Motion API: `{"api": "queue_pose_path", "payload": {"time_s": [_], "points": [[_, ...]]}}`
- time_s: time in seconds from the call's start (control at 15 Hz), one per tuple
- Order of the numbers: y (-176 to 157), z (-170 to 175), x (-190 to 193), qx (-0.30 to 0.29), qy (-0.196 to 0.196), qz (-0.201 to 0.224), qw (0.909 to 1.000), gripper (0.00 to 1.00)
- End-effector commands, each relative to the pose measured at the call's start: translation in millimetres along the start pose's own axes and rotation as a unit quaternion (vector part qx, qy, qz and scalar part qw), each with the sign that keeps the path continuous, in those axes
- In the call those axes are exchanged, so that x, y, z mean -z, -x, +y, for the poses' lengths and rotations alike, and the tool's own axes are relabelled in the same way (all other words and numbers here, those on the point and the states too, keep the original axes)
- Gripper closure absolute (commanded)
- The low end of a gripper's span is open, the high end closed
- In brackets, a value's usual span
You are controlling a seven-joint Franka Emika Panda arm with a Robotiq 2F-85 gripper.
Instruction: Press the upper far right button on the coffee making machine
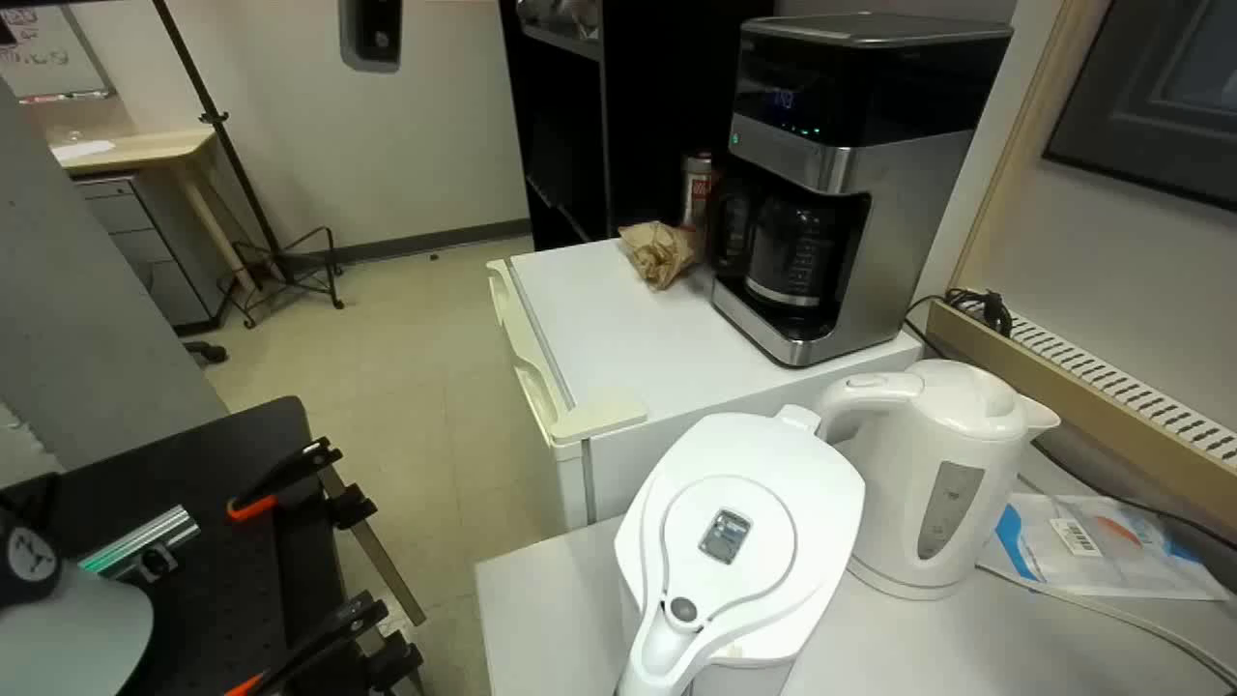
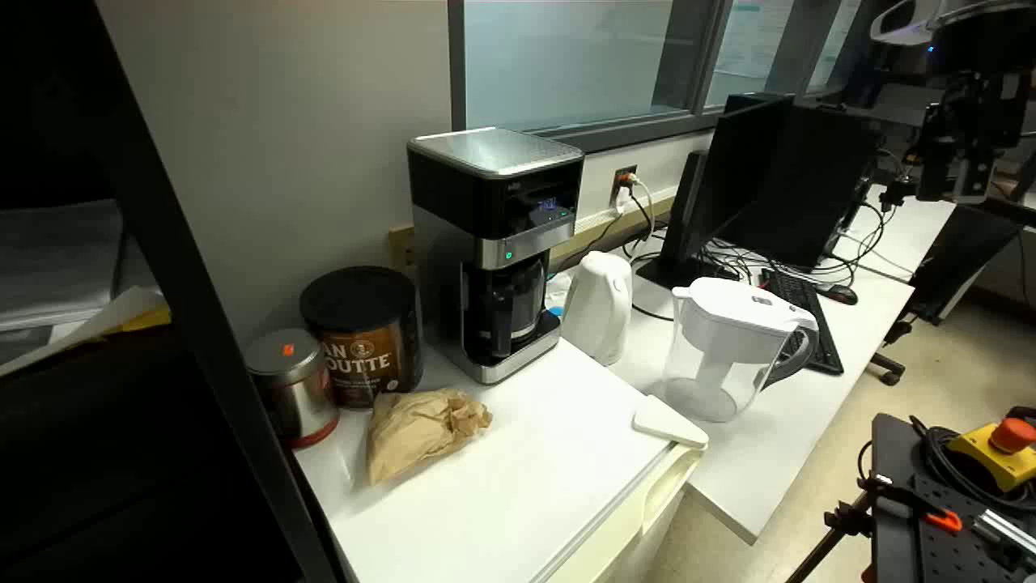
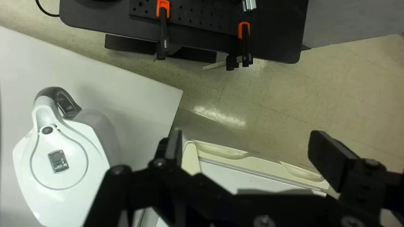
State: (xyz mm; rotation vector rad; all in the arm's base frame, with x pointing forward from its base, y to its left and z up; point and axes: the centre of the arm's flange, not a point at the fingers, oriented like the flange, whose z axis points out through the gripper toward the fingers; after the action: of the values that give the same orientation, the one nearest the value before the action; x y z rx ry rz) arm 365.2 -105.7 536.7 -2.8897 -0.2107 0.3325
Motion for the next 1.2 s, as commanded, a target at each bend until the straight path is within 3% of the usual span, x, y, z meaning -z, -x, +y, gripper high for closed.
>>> {"api": "queue_pose_path", "payload": {"time_s": [0.0,0.47,0.93,1.0,1.13], "points": [[0.0,0.0,0.2,0.0,0.0,0.0,1.0,0.0],[0.0,0.0,0.4,0.0,0.0,0.001,1.0,0.0],[-43.5,-9.7,-15.1,0.02,0.063,0.034,0.9972,0.0],[-52.0,-12.4,-19.1,0.026,0.077,0.044,0.9957,0.25],[-67.4,-18.2,-26.5,0.038,0.102,0.063,0.9921,0.33]]}}
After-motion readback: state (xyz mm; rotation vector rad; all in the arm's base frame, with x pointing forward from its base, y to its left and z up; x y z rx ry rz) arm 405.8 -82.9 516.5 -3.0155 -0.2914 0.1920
